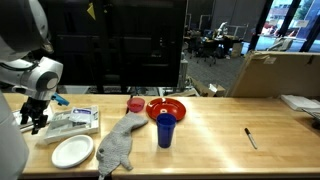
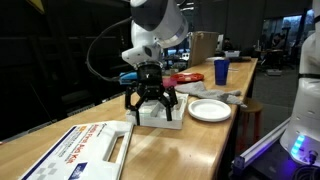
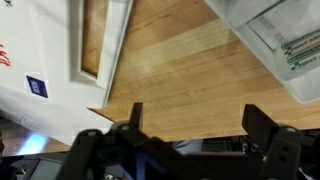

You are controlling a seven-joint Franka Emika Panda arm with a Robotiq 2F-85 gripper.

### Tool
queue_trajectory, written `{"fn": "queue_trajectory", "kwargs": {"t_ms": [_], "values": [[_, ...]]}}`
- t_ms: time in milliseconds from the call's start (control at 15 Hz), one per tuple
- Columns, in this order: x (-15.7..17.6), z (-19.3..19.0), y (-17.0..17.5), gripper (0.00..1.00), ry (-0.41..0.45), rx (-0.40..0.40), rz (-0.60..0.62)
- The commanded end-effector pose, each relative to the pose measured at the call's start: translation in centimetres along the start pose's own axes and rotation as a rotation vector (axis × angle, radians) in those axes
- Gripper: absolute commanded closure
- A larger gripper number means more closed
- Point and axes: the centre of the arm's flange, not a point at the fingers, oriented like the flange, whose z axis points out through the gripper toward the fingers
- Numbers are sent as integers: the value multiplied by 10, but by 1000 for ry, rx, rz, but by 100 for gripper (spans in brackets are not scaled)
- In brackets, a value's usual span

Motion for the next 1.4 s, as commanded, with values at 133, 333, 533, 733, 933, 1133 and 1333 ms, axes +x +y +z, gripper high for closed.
{"fn": "queue_trajectory", "kwargs": {"t_ms": [133, 333, 533, 733, 933, 1133, 1333], "values": [[-1, -5, 20, 0, 0, 0, -32], [-1, -6, 31, 0, 5, -16, -32], [-2, -4, 48, 0, 4, -39, -41], [-2, 4, 67, 0, 32, -53, -74], [0, 15, 88, 0, 81, -78, -86], [8, 26, 107, 0, 79, -57, -84], [18, 33, 114, 0, 84, -37, -106]]}}
